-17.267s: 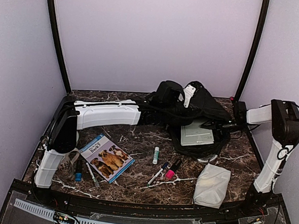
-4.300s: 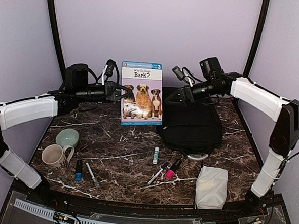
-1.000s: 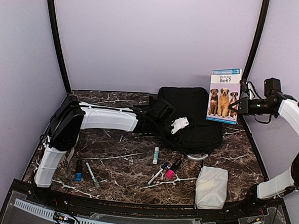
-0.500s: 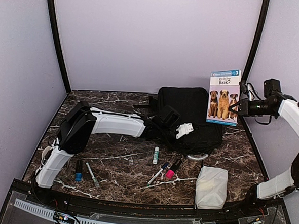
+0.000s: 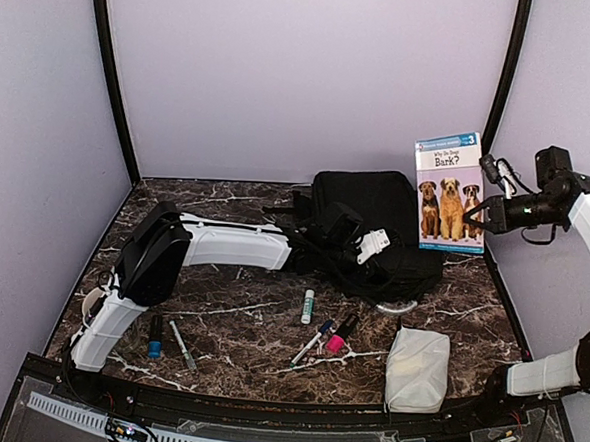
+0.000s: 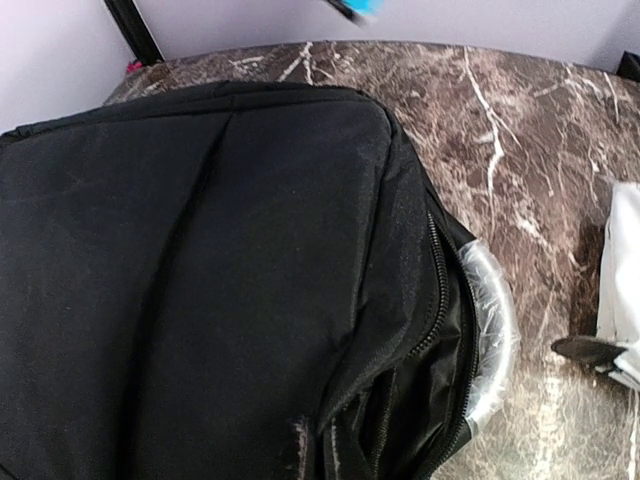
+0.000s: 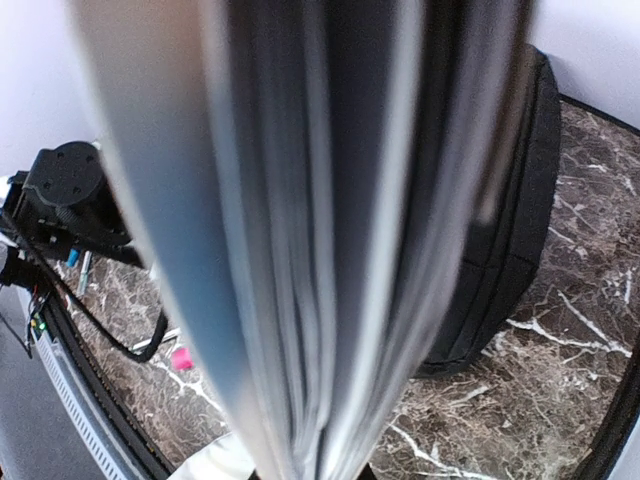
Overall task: Pack the student bag
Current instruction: Place the book in the student bag.
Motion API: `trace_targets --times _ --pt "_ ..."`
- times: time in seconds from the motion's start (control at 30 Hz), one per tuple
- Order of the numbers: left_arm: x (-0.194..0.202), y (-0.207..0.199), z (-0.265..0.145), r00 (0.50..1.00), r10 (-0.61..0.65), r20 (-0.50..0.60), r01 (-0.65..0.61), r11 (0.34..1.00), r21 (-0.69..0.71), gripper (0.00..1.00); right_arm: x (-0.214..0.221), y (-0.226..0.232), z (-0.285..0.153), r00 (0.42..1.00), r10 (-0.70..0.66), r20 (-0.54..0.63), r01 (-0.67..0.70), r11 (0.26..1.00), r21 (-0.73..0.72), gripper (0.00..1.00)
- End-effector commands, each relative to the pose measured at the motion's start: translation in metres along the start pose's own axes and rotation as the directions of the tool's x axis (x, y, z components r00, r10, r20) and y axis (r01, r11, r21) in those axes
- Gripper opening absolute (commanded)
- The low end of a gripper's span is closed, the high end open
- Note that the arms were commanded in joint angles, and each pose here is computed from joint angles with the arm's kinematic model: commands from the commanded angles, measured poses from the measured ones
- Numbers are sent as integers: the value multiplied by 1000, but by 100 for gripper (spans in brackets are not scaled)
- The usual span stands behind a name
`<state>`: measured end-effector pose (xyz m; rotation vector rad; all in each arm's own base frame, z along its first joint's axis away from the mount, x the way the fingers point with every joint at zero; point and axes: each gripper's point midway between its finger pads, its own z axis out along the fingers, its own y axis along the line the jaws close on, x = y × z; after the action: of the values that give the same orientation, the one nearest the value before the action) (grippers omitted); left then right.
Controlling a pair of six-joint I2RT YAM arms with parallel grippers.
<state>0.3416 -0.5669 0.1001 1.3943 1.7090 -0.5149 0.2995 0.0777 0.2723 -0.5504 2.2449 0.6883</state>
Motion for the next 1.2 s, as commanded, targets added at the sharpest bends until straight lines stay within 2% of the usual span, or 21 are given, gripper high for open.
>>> trace_targets --times 0.0,0.1,0.23,0.4,0.6,0.8,1.17 --pt "-96 33 -51 967 -6 254 37 993 -115 0 1 35 -12 998 -59 14 61 987 -151 0" --pt "-116 42 -65 944 -32 329 81 987 -138 0 -5 66 -24 997 -66 46 76 952 -297 0" --pt "-137 50 -82 901 -98 424 161 980 -116 0 -7 84 -32 995 -65 82 91 922 -375 0" --pt "-152 66 -97 842 -195 503 254 966 -52 0 7 98 -35 990 -120 69 138 898 -418 0" --pt "-158 95 -111 754 -316 576 358 933 42 0 43 101 -17 981 -193 -22 165 888 -429 0" --pt "-159 101 -113 749 -320 581 364 930 44 0 71 90 7 966 -236 -107 164 877 -451 0" --pt "-162 100 -115 748 -317 583 354 934 54 0 110 74 44 928 -240 -284 54 842 -537 0"
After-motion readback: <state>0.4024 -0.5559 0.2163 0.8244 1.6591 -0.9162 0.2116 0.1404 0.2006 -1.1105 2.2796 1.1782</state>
